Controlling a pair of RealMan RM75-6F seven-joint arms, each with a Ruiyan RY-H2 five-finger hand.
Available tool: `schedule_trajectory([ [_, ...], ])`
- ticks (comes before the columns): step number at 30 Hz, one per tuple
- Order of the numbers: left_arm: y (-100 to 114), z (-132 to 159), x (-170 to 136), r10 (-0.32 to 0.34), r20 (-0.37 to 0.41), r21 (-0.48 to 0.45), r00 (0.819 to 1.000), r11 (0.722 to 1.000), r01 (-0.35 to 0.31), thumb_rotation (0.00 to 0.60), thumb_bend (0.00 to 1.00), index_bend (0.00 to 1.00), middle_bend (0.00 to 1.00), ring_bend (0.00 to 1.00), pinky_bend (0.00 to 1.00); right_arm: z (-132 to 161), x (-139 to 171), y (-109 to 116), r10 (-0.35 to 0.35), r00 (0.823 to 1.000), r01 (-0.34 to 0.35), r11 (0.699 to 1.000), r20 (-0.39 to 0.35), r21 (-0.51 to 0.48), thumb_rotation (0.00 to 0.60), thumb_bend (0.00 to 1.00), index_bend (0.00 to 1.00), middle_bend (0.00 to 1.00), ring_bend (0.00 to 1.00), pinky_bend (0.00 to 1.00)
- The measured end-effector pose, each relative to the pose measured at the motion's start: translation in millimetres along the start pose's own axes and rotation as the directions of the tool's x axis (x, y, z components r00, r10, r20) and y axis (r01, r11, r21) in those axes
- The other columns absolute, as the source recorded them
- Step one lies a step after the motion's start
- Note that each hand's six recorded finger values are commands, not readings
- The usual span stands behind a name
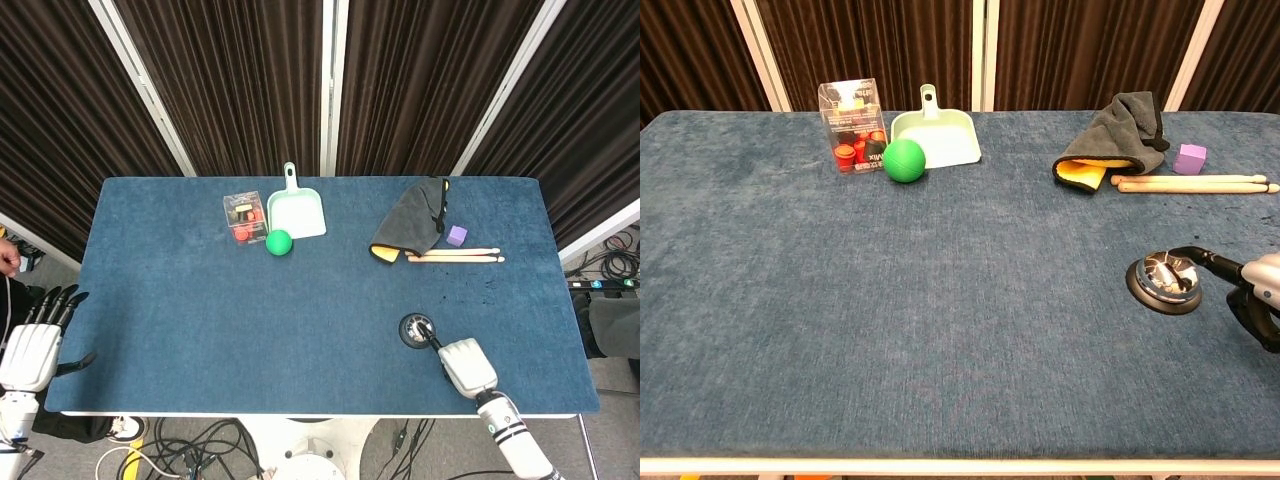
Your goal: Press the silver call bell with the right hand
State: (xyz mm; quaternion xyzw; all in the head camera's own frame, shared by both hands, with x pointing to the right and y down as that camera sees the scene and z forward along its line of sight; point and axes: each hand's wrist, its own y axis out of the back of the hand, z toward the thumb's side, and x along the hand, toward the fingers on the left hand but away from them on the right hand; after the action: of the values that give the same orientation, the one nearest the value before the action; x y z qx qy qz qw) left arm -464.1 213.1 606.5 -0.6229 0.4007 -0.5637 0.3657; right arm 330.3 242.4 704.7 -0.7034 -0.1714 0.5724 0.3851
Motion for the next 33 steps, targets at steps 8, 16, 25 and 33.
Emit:
schedule_trajectory([
  [8, 0, 2, 1, 0.003, 0.005, 0.002, 1.000, 1.000, -0.003, 0.600, 0.09, 0.14, 0.05, 0.00, 0.13, 2, 1, 11, -0.048, 0.999, 0.048, 0.999, -0.007, -0.012, 0.600, 1.00, 0.00, 0.89, 0.85, 0.77],
  [16, -1, 0, 0, -0.001, -0.001, 0.001, 1.000, 1.000, 0.001, 0.600, 0.09, 0.14, 0.05, 0.00, 0.13, -1, 4, 4, -0.022, 1.000, 0.022, 1.000, 0.002, -0.009, 0.600, 1.00, 0.00, 0.89, 0.85, 0.77],
  [25, -1, 0, 0, -0.002, -0.002, 0.002, 1.000, 1.000, 0.002, 0.600, 0.09, 0.14, 0.05, 0.00, 0.13, -1, 3, 2, -0.022, 1.000, 0.022, 0.999, 0.011, -0.026, 0.600, 1.00, 0.00, 0.89, 0.85, 0.77],
  [33, -2, 0, 0, -0.003, -0.001, 0.004, 1.000, 1.000, 0.003, 0.600, 0.09, 0.14, 0.05, 0.00, 0.13, -2, 5, 6, -0.038, 0.999, 0.038, 0.999, 0.009, -0.027, 0.600, 1.00, 0.00, 0.89, 0.85, 0.77],
])
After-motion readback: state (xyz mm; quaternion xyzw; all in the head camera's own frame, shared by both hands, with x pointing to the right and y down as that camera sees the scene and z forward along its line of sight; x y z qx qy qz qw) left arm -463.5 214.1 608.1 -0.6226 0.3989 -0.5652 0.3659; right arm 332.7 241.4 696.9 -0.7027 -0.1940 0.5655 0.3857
